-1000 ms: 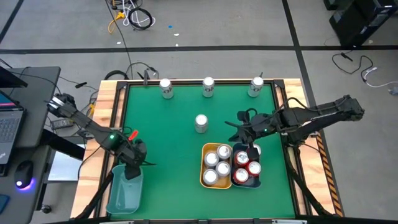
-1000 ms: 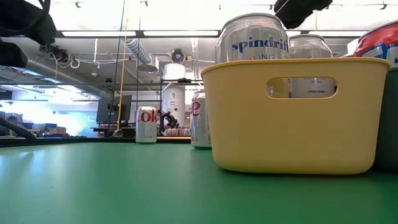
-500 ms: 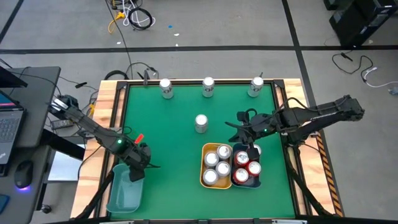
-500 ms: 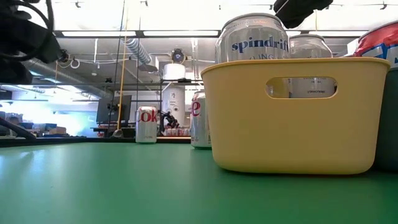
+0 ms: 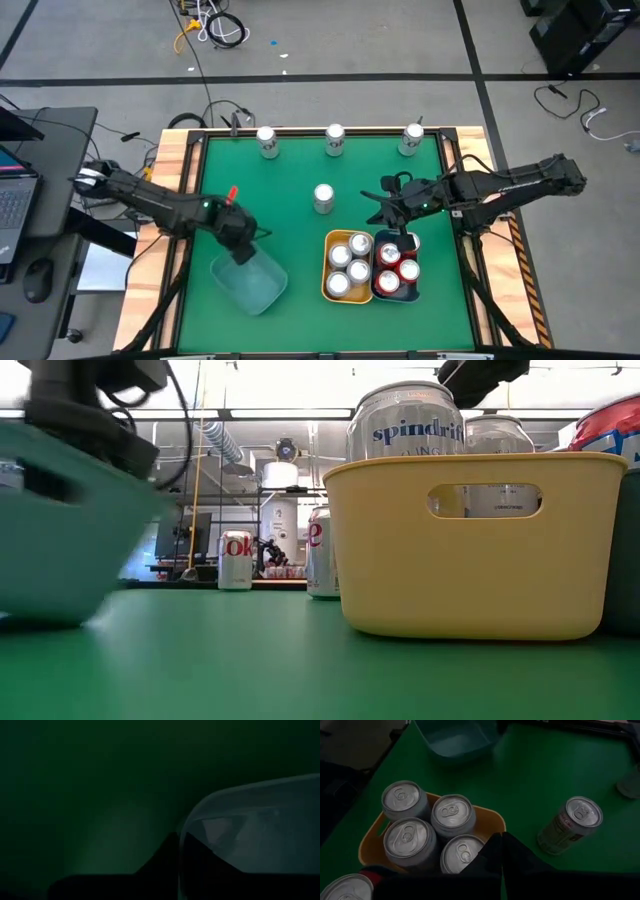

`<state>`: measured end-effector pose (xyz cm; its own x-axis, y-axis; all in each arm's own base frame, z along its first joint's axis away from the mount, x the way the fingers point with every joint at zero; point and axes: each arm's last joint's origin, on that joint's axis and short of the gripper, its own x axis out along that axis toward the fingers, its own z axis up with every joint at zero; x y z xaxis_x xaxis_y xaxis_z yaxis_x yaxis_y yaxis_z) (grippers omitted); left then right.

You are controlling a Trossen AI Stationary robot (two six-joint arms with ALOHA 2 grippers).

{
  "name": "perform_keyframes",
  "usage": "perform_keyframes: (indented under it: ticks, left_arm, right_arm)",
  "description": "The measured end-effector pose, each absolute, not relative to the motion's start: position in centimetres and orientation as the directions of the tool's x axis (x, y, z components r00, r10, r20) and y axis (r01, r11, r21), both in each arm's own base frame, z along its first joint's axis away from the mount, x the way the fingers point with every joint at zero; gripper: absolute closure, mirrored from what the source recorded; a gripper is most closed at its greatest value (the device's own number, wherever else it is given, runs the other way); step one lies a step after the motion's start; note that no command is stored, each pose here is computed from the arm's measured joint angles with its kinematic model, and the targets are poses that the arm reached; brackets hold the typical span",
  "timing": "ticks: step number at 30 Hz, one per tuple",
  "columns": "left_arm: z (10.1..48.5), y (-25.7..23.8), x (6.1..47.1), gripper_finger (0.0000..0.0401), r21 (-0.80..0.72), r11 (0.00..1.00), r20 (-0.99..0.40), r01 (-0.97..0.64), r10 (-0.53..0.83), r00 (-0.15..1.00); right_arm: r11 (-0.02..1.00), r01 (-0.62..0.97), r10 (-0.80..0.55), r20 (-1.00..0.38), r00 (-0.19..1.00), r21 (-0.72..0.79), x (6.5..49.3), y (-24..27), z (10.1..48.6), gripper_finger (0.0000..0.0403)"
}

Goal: Sort soda cans
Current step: Move the green bin to the center of the table, then put the silver soda can into the green bin

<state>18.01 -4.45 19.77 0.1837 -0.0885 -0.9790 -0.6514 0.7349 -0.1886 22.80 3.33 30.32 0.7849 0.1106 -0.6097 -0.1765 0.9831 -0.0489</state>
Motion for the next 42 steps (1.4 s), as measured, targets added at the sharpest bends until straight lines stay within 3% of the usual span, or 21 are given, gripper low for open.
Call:
perform_keyframes:
  ticks: [7,11,20,25,31,36,42]
  left_arm:
    - [20.0,-0.2,19.4,0.0398,-0.195,0.548,-0.955,-0.814,0.082,0.284]
    - [20.0,1.7,19.4,0.0399,-0.193,0.433,-0.946,-0.881,0.155,0.284]
    - [20.3,2.0,19.6,0.0397,-0.283,0.292,-0.935,-0.914,0.129,0.331]
    - [20.5,1.8,20.0,0.0371,-0.332,0.308,-0.92,-0.892,0.102,0.377]
    - [20.5,1.8,20.0,0.0316,-0.305,0.415,-0.922,-0.857,0.098,0.376]
    - [20.7,1.8,20.1,0.0264,-0.278,0.515,-0.919,-0.811,0.105,0.381]
    - [23.8,2.1,21.3,0.0215,-0.238,0.677,-0.869,-0.697,0.172,0.463]
  right_arm:
    - [0.987,-0.149,0.081,-0.608,0.79,-0.062,22.9,2.5,30.3,0.0403]
    - [0.993,-0.1,0.038,-0.608,0.793,-0.067,23.0,1.2,30.3,0.0403]
    - [0.995,0.061,-0.096,-0.565,0.82,-0.082,23.3,-2.6,30.7,0.0403]
    - [0.989,0.124,-0.146,-0.508,0.849,-0.078,24.6,-4.1,30.7,0.0403]
    - [0.992,0.084,-0.123,-0.522,0.844,-0.099,27.8,-4.8,28.3,0.0387]
    - [0.993,0.096,-0.121,-0.517,0.847,-0.074,30.2,-5.2,27.5,0.033]
    - [0.993,0.108,-0.115,-0.543,0.832,-0.045,32.4,-5.5,26.3,0.0226]
